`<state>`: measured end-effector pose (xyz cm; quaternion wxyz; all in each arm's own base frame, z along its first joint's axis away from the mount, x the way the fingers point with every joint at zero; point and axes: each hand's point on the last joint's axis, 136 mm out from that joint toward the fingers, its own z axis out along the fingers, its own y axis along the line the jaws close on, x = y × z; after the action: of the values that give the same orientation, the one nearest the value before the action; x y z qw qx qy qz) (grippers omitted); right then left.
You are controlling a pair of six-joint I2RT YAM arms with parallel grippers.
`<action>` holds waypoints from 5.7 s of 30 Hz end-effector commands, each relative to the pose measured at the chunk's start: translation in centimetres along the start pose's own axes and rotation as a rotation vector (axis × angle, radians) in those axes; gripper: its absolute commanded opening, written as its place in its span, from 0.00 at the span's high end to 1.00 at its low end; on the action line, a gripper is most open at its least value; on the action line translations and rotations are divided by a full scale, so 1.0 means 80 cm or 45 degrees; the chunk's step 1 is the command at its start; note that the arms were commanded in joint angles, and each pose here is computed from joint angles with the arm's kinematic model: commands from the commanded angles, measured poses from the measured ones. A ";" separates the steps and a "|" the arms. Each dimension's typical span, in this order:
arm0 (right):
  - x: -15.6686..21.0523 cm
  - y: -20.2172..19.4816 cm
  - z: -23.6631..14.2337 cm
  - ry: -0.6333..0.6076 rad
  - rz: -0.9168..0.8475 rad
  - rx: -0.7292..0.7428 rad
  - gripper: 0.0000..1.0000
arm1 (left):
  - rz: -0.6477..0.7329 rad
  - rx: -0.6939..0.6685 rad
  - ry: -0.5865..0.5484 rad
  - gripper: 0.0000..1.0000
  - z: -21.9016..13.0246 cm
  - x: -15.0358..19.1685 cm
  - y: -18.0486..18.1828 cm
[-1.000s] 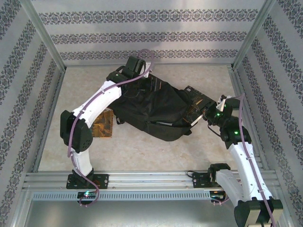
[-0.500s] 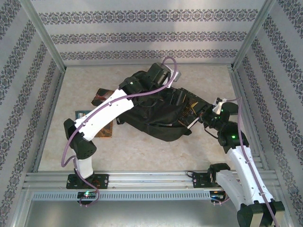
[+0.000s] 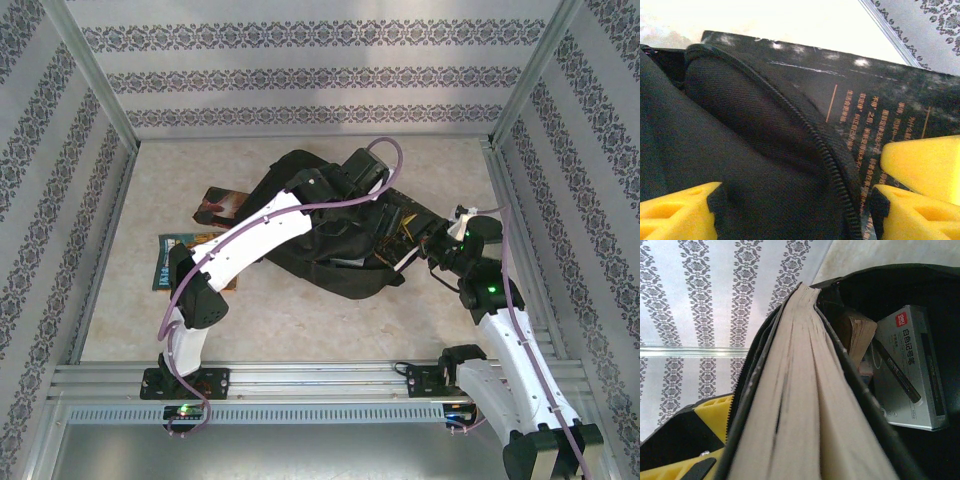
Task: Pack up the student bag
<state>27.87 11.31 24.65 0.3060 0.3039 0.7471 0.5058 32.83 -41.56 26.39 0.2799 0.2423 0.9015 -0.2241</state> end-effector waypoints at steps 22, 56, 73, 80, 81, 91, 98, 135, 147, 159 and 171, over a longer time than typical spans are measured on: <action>0.018 -0.010 -0.011 0.112 -0.147 0.163 1.00 | -0.036 -0.258 -0.098 1.00 -0.047 -0.024 0.046; 0.039 0.005 0.081 0.089 0.148 -0.034 1.00 | -0.110 -0.392 -0.379 1.00 -0.184 -0.087 0.102; 0.061 0.018 0.179 0.115 0.029 -0.104 1.00 | -0.107 -0.257 -0.405 1.00 -0.181 -0.099 0.079; 0.053 0.006 0.232 -0.006 -0.067 -0.064 0.86 | -0.114 -0.227 -0.410 1.00 -0.178 -0.101 0.074; 0.051 -0.005 0.240 -0.025 -0.057 -0.031 0.83 | -0.113 -0.223 -0.413 1.00 -0.178 -0.102 0.073; 0.080 0.001 0.290 0.147 -0.087 -0.112 0.55 | -0.133 -0.213 -0.382 1.00 -0.164 -0.098 0.076; 0.087 0.005 0.235 0.192 -0.212 -0.037 0.39 | -0.185 -0.225 -0.362 1.00 -0.161 -0.095 0.091; -0.007 -0.013 -0.060 -0.025 -0.827 0.659 0.46 | -0.369 0.016 0.091 0.92 -0.006 0.063 0.078; -0.002 0.004 -0.048 0.017 -0.825 0.592 0.43 | -0.252 0.181 -0.074 0.26 -0.060 0.030 0.067; 0.018 0.017 -0.006 0.142 -0.872 0.586 0.43 | -0.848 -0.222 -0.369 0.20 -0.149 0.097 0.279; 0.082 0.023 0.043 0.375 -0.940 0.552 0.45 | -1.492 -0.699 -0.267 0.21 -0.124 0.258 0.421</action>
<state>26.48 17.61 23.04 0.2780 0.0097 0.9366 0.2132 31.94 -4.13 12.98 0.2468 -0.3401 0.9006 -0.1112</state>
